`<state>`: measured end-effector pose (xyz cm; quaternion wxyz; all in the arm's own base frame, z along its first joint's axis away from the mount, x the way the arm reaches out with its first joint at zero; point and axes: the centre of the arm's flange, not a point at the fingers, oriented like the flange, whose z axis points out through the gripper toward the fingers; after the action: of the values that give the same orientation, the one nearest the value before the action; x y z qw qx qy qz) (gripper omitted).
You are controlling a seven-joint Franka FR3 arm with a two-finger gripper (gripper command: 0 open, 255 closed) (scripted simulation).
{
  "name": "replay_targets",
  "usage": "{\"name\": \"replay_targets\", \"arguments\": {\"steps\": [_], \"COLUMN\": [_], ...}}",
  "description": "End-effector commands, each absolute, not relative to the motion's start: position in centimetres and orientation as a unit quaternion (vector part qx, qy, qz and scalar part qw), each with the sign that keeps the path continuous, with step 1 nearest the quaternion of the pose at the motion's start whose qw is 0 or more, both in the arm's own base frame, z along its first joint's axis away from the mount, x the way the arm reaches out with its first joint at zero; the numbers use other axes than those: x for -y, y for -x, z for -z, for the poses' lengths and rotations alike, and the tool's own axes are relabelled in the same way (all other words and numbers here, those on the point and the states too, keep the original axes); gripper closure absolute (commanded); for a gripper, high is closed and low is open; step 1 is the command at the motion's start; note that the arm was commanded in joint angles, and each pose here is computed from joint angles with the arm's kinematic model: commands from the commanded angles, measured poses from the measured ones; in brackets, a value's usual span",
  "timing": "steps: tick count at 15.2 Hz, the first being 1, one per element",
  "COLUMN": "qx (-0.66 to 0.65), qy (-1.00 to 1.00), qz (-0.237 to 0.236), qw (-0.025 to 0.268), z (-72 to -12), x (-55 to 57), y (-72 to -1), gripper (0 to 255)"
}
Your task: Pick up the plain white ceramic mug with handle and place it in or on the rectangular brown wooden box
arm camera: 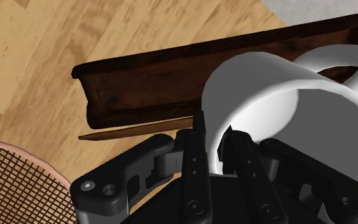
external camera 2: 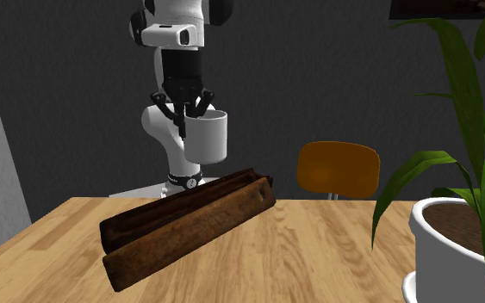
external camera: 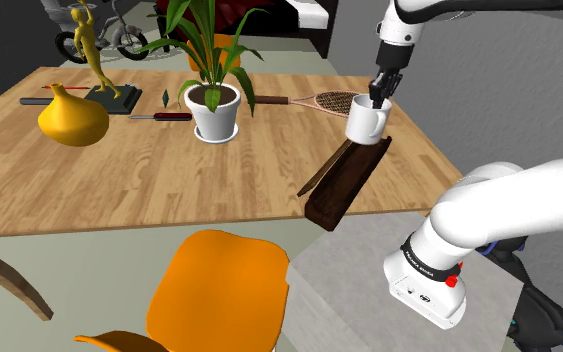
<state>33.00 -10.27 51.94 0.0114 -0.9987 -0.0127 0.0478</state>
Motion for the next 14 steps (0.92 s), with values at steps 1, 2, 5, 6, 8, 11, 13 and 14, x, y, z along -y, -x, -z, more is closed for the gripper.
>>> {"name": "replay_targets", "arguments": {"steps": [1, 2, 5, 6, 8, 11, 13, 14], "qx": [0.013, 0.013, 0.013, 0.013, 0.013, 0.013, 0.013, 0.013], "qy": [0.999, 0.999, 0.999, 0.999, 0.999, 0.999, 0.999, 0.999], "qz": [-0.047, -0.047, -0.047, -0.047, -0.047, -0.047, -0.047, -0.047], "qw": [0.011, 0.011, 0.011, 0.011, 0.011, 0.011, 0.011, 0.011], "z": [-51.0, -50.5, -48.9, -48.4, -47.3, -45.7, -44.8, -44.8], "x": [10.2, 10.2, 10.2, 10.2, 10.2, 10.2, 10.2, 10.2], "y": [-33.0, -33.0, -33.0, -33.0, -33.0, -33.0, -33.0, -33.0], "gripper": [255, 255, 255, 255, 255, 255, 255, 255]}}
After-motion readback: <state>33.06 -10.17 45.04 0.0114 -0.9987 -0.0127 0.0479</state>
